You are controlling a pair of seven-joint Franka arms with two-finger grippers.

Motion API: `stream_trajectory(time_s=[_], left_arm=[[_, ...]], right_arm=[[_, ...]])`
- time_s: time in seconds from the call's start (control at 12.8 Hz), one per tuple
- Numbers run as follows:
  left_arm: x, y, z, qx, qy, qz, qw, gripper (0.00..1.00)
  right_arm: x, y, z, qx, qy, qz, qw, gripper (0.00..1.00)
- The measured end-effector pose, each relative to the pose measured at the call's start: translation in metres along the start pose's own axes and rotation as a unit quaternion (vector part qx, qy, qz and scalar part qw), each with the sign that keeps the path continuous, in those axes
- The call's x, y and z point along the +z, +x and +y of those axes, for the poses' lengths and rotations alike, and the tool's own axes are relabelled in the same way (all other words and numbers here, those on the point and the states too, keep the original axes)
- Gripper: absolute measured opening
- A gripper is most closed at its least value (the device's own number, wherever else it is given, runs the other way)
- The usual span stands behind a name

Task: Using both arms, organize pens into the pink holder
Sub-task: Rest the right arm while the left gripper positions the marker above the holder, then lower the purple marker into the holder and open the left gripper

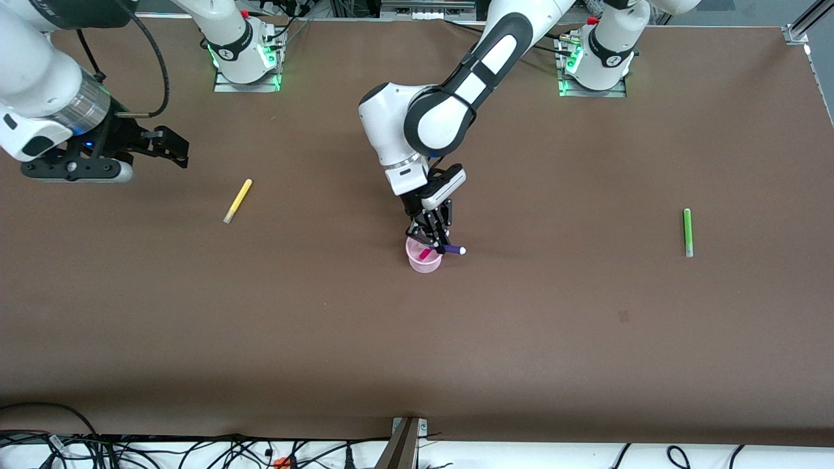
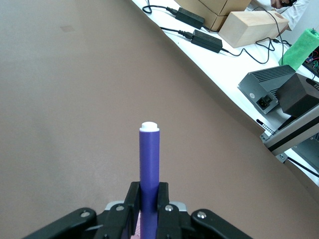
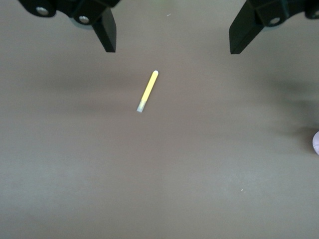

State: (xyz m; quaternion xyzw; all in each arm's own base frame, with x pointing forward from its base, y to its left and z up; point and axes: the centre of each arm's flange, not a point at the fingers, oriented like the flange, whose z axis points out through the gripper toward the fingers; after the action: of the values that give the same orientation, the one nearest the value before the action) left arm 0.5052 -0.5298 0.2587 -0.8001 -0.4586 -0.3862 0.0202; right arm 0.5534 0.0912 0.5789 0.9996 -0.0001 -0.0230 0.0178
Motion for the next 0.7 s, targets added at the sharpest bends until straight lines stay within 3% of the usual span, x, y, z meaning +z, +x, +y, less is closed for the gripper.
stream_trajectory(time_s=[0.31,0.7], left_arm=[[0.01,-0.007,-0.001,0.002,0.003,0.006,1.0,0.18],[0.006,-0.018,-0.003,0.009,0.002,0.007,1.0,0.18]], right_arm=[[-0.017,0.003,0.032,0.021,-0.004,0.008,1.0,1.0],[-0.018,-0.004,0.016,0.006,-0.005,-0.011,1.0,1.0]])
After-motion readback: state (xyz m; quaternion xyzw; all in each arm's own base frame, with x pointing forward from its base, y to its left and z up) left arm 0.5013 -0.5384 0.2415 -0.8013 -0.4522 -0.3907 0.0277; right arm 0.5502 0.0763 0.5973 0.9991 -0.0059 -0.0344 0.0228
